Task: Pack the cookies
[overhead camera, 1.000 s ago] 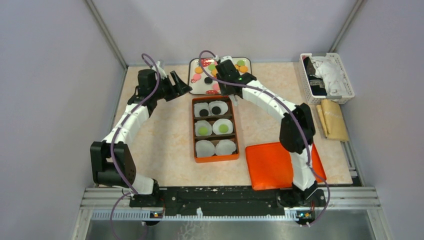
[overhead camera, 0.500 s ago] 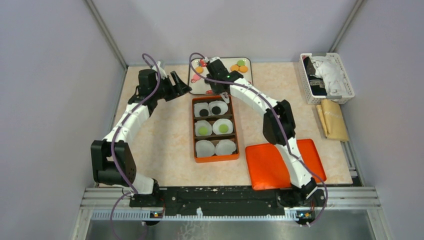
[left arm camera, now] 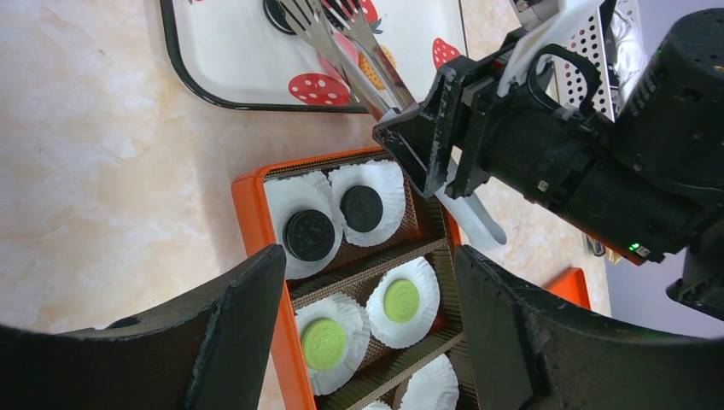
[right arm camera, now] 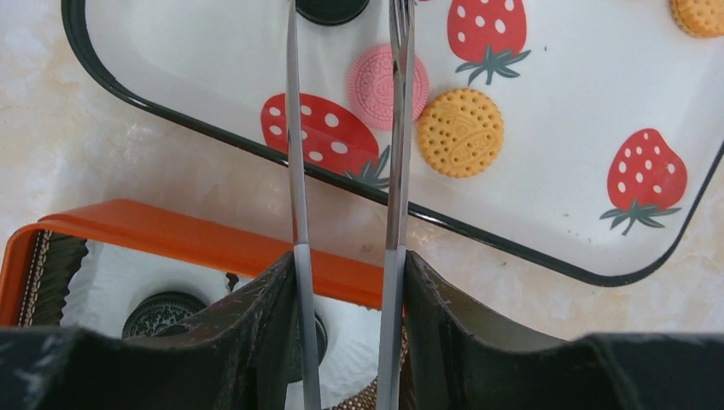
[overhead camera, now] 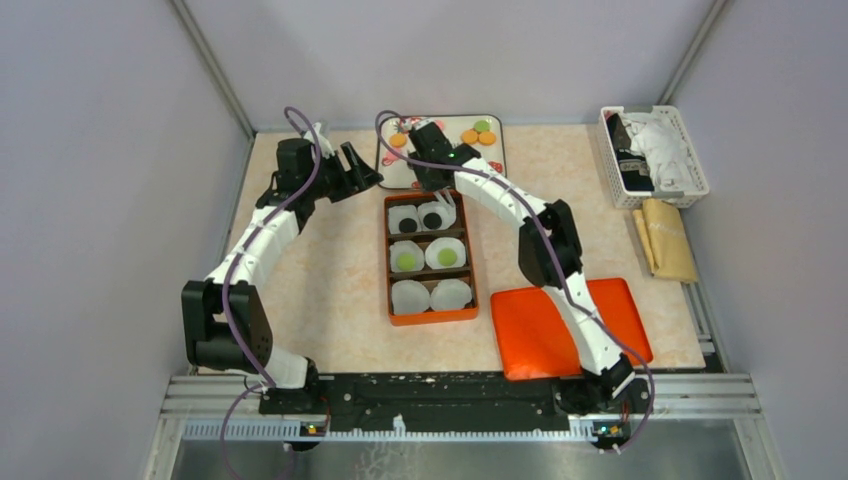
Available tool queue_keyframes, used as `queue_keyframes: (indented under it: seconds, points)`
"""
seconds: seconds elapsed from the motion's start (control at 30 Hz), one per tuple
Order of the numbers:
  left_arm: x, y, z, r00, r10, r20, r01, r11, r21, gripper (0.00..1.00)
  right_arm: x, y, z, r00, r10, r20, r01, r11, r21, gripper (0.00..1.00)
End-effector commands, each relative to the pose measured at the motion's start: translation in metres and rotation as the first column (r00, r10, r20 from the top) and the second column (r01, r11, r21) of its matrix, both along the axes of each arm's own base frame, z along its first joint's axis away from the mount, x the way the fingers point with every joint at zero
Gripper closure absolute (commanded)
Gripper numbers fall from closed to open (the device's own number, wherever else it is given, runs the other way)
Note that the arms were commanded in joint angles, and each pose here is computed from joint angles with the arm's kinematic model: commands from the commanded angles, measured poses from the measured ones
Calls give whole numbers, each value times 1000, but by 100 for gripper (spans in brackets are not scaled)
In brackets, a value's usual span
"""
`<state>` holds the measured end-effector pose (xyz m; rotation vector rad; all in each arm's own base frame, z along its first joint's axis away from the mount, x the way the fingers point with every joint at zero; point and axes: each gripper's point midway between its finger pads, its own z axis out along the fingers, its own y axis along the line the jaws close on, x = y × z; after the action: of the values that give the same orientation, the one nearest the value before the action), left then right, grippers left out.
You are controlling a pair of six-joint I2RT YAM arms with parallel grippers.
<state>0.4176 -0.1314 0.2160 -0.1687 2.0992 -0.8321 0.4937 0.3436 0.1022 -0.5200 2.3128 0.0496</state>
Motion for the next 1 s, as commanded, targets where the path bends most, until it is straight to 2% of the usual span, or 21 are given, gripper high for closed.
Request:
queue_keyframes:
  seconds: [0.0, 0.23, 0.83, 0.97]
  points:
    - [6, 3, 17, 999, 2, 53, -2, 1000, 8, 21, 11, 17, 13, 999, 20, 34, -22, 998, 51, 55]
    - [6, 4, 18, 998, 5, 55, -5, 1000, 8, 21, 10, 17, 9, 1000, 13, 12, -13, 999, 41, 55]
    - [4, 2, 15, 999, 0, 46, 0, 1000, -7, 21, -14, 23, 49, 997, 74, -31, -70, 990, 121, 55]
    - [4, 3, 14, 999, 1, 44, -1, 1000, -7, 21, -12, 18, 51, 998, 46, -32, -42, 993, 106, 54]
